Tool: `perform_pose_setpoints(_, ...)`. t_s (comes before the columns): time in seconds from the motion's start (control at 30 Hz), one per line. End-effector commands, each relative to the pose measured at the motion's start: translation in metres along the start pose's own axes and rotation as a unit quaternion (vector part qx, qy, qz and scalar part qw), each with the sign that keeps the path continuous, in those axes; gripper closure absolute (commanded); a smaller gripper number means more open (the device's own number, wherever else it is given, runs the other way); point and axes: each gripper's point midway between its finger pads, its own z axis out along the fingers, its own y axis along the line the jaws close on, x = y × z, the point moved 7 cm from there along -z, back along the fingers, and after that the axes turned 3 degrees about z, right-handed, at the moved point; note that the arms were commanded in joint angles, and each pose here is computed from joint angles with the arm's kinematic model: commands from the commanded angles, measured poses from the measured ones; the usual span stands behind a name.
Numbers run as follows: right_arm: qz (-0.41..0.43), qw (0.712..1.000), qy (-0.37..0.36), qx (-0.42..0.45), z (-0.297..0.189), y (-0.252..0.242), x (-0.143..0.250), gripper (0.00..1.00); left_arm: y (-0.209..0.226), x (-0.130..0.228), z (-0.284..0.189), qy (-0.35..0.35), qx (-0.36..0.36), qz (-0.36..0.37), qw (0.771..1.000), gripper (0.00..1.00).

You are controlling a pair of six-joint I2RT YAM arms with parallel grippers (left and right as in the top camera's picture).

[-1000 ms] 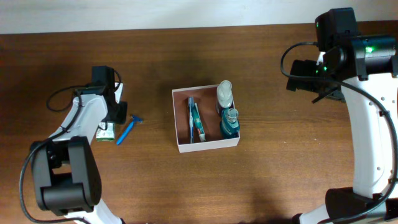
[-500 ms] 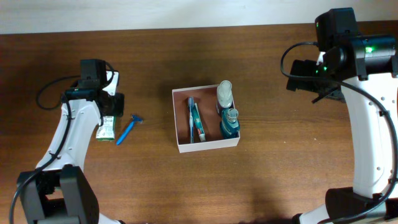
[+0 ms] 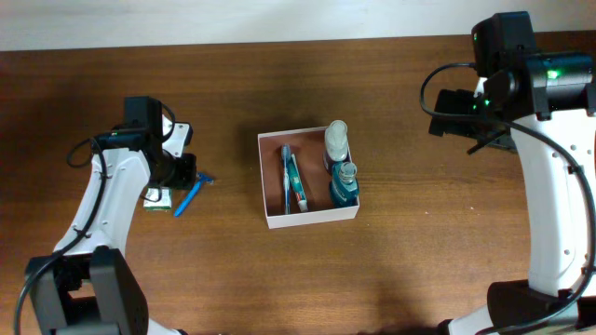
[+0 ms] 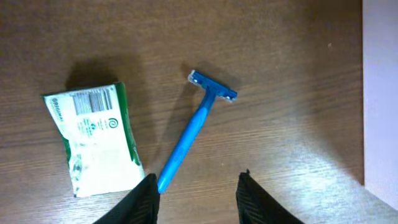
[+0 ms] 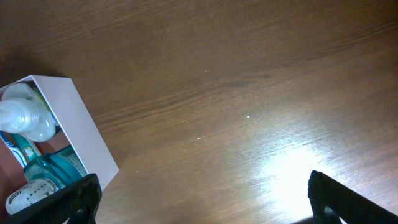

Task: Pack container
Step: 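Lower the left gripper and close it on the razor handle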

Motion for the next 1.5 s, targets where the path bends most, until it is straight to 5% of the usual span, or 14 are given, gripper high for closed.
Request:
perform_pose_setpoints(0.0,0.003,1.000,-0.007,0.006,-0.002,-0.003,-0.002,0.02,-0.001,0.001,-0.003,-0.008,0.012,0.006,1.000,0.60)
perform_pose_setpoints(0.53,0.003,1.000,-0.007,0.006,-0.002,-0.003,-0.002,0.02,0.001,0.006,0.022,-0.029,0.003,0.038,0.999,0.78)
perform_pose_setpoints(1.47,0.003,1.000,-0.007,0.006,-0.002,-0.003,-0.002,0.01,0.004,0.019,0.052,-0.050,-0.018,0.040,0.998,0.78)
